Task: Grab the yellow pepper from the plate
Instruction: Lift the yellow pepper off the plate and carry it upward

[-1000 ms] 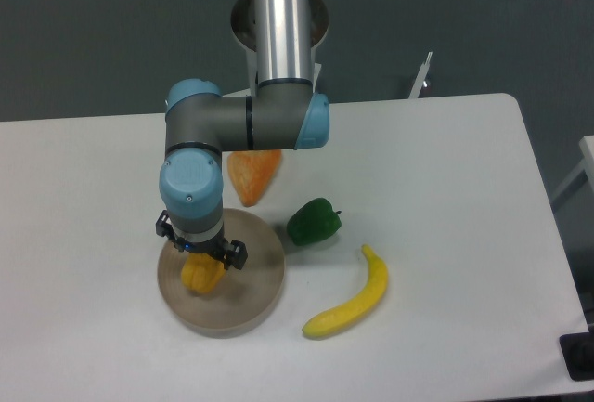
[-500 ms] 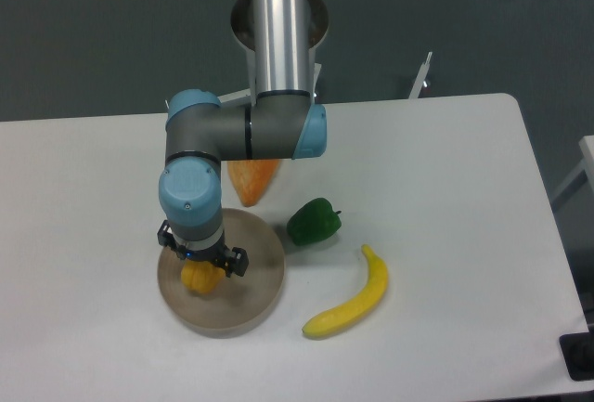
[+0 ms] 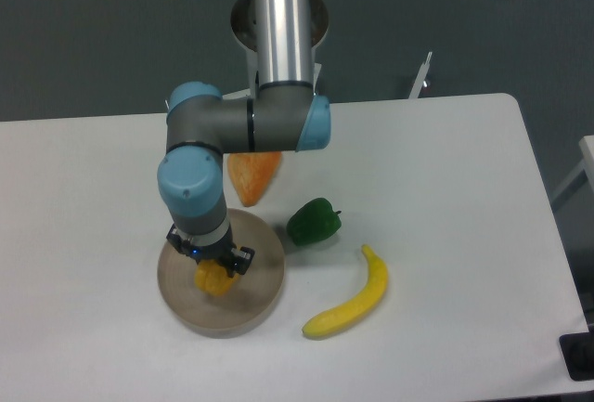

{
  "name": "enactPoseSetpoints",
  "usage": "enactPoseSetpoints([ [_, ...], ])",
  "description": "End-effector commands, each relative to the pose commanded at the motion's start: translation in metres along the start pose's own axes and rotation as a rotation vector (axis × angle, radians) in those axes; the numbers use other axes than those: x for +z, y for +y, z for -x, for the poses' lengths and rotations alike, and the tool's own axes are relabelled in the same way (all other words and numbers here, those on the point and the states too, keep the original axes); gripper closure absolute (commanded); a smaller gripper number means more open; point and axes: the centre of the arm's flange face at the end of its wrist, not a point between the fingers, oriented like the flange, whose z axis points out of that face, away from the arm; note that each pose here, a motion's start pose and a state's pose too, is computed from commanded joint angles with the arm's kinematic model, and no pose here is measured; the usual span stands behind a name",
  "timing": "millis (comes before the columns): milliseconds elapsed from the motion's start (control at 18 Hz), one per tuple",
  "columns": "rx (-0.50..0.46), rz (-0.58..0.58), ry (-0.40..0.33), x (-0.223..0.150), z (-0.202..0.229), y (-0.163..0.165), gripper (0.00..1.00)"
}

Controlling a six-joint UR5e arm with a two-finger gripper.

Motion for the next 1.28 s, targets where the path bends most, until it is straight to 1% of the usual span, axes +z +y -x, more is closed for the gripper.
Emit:
enactPoseSetpoints([
  [111, -0.005, -0.027, -0.021, -0.026, 0.032, 0.014, 1.0],
  [278, 0.0, -0.032, -0.04, -0.049, 0.069, 0.036, 1.0],
  [500, 0.01, -0.006, -0.041, -0.07, 0.117, 0.069, 1.0],
  [611, 0.037, 0.014, -0.033, -0.074, 0.141, 0.084, 1.0],
  [722, 0.062, 0.013, -0.032, -0.079, 0.169, 0.099, 1.0],
  [833, 0.063, 0.0, -0.034, -0.085, 0.196, 0.114, 1.0],
  [889, 0.092, 0.003, -0.028, -0.086, 0.213, 0.125, 1.0],
  [1000, 0.164, 0.024, -0.007, -0.083, 0.232, 0.143, 1.0],
  [1167, 0.257, 0.048, 0.024, -0.078, 0.247, 0.16, 0.99],
  [1278, 0.345, 0.06, 0.046, -0.073, 0.254, 0.17, 0.99],
])
